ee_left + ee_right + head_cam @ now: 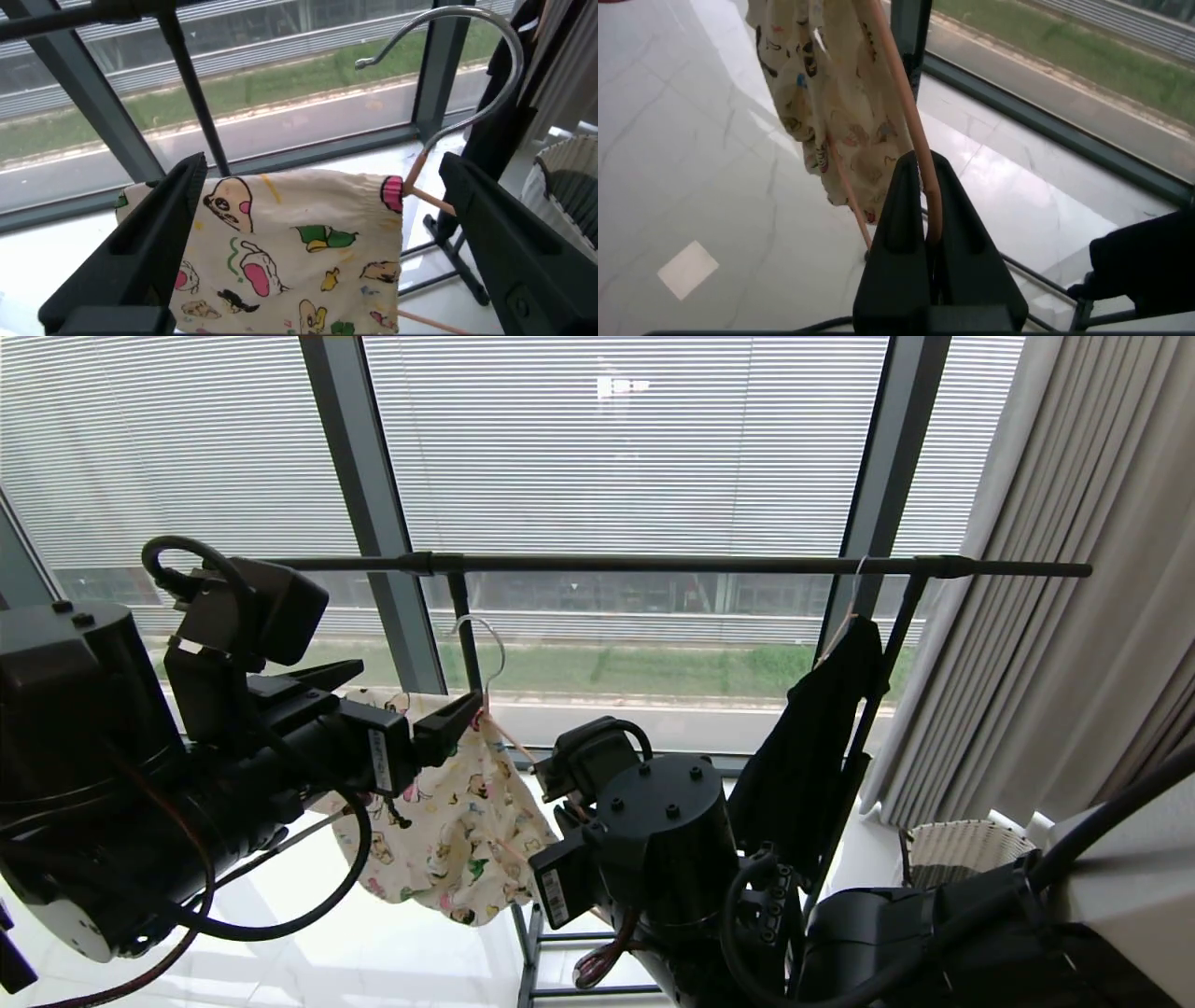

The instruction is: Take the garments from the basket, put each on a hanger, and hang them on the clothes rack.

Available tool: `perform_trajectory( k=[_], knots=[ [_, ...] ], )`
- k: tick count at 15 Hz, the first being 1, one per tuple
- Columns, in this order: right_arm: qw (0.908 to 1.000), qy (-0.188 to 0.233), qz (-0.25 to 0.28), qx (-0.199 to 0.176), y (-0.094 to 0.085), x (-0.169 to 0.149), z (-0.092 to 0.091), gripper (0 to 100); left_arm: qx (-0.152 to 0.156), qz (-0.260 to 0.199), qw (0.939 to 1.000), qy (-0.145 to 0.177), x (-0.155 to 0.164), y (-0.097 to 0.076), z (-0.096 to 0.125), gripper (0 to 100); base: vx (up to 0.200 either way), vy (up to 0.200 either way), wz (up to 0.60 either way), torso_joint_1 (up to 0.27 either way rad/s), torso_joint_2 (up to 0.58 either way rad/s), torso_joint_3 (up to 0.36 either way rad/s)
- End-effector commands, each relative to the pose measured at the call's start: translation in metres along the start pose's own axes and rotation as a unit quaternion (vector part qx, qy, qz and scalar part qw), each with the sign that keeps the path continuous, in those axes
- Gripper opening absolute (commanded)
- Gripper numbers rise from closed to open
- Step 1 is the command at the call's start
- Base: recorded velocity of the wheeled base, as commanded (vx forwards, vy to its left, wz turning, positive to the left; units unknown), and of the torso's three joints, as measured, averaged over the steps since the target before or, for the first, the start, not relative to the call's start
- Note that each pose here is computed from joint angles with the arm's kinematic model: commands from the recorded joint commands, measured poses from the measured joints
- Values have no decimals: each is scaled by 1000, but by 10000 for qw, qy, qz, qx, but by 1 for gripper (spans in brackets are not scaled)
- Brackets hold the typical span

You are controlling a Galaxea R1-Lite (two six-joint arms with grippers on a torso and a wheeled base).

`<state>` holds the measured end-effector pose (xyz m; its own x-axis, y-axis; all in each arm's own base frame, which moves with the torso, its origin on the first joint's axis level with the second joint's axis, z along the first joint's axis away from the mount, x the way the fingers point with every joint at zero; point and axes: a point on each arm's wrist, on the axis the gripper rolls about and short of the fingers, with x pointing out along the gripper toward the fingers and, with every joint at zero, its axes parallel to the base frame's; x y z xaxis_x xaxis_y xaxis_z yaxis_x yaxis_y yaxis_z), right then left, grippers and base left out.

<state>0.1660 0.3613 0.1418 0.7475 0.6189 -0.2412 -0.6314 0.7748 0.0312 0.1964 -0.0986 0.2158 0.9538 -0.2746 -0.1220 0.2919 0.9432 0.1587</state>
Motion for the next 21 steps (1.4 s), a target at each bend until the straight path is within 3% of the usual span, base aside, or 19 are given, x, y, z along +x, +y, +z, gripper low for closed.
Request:
perform_trajectory(
  k=[1,3,5,7,9,10,12,16,18,21],
  knots=[
    [10000,-29,-46,10,-3,-3,3,0,-3,156,9998,83,0,7,-5,100,0,0,0,0,0,0],
    [9997,16,-212,-77,-15,-8,3,0,99,374,9991,198,-12,24,-16,100,0,0,0,0,0,0],
    [9988,198,-196,-398,-33,-26,-2,0,226,-276,9991,207,-28,38,-32,100,0,0,0,0,0,0],
    [9982,299,181,-489,-42,-51,-3,0,639,-1048,9923,191,-34,46,-46,100,0,0,0,0,0,0],
    [9960,447,379,-668,-52,-72,-11,0,999,-2163,9712,-80,-38,45,-54,100,0,0,0,0,0,0],
    [9952,502,444,-709,-56,-81,-15,0,1145,-2500,9613,-165,-39,42,-58,100,0,0,0,0,0,0],
    [9937,524,598,-794,-60,-94,-22,0,1344,-2804,9502,-189,-37,37,-63,100,0,0,0,0,0,0],
    [9848,590,995,-1297,-70,-125,-40,0,1486,-3817,9121,-179,-37,0,-71,100,0,0,0,0,0,0],
    [9807,569,1185,-1449,-65,-131,-42,0,1508,-4023,9030,-68,-31,-8,-75,100,0,0,0,0,0,0],
    [9800,512,1246,-1464,-63,-135,-40,0,1435,-4133,8989,224,-29,-11,-88,100,0,0,0,0,0,0]
  ],
)
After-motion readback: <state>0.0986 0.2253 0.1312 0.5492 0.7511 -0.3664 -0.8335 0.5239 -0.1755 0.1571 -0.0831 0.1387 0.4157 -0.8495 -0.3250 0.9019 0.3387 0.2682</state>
